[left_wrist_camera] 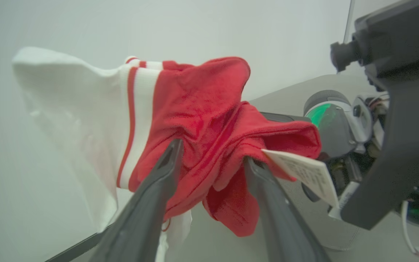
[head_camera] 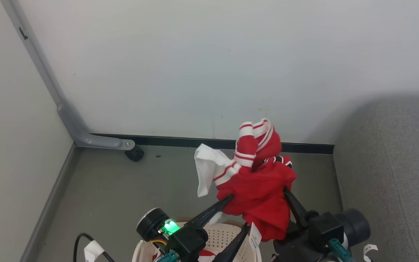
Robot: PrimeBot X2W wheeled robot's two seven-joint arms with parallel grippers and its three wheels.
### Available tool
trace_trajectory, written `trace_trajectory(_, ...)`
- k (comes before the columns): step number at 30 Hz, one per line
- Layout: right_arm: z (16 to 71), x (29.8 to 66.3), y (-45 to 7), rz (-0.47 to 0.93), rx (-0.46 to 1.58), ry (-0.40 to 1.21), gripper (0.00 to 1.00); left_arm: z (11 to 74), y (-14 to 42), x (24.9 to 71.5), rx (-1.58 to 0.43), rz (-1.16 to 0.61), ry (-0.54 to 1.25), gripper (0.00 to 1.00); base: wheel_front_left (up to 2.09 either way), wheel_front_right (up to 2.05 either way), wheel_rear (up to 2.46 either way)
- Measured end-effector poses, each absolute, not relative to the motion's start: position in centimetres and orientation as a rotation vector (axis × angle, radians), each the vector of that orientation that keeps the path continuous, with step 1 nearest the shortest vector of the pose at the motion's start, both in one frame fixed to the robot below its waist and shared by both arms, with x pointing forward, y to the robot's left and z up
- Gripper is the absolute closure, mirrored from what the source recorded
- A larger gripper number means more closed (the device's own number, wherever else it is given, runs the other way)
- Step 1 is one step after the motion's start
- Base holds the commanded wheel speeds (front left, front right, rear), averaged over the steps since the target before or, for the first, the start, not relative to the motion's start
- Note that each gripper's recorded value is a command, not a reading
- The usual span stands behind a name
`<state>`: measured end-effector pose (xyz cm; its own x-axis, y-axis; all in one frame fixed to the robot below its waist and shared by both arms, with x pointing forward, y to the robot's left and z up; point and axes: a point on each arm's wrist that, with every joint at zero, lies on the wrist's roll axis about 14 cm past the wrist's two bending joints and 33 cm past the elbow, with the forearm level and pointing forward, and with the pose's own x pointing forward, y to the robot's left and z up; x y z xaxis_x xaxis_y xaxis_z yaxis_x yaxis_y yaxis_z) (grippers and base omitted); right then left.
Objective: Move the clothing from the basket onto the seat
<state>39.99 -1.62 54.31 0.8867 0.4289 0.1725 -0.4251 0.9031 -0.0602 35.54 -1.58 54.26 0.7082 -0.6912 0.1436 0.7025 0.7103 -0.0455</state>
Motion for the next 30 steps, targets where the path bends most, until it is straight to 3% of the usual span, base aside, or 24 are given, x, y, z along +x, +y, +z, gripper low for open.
trace_trajectory(17, 56.4, 41.2, -5.2, 0.314, 0.05, -0.233, 1.0, 53.5, 0.1, 36.5, -0.1, -0.707, -0.098, 0.0, 0.0, 0.0, 0.0)
trace_trajectory(30, 59.7, 41.6, -7.3, 0.277, 0.055, -0.331, 1.0, 50.4, 6.0, 38.1, -0.104, -0.443, -0.008, 0.0, 0.0, 0.0, 0.0)
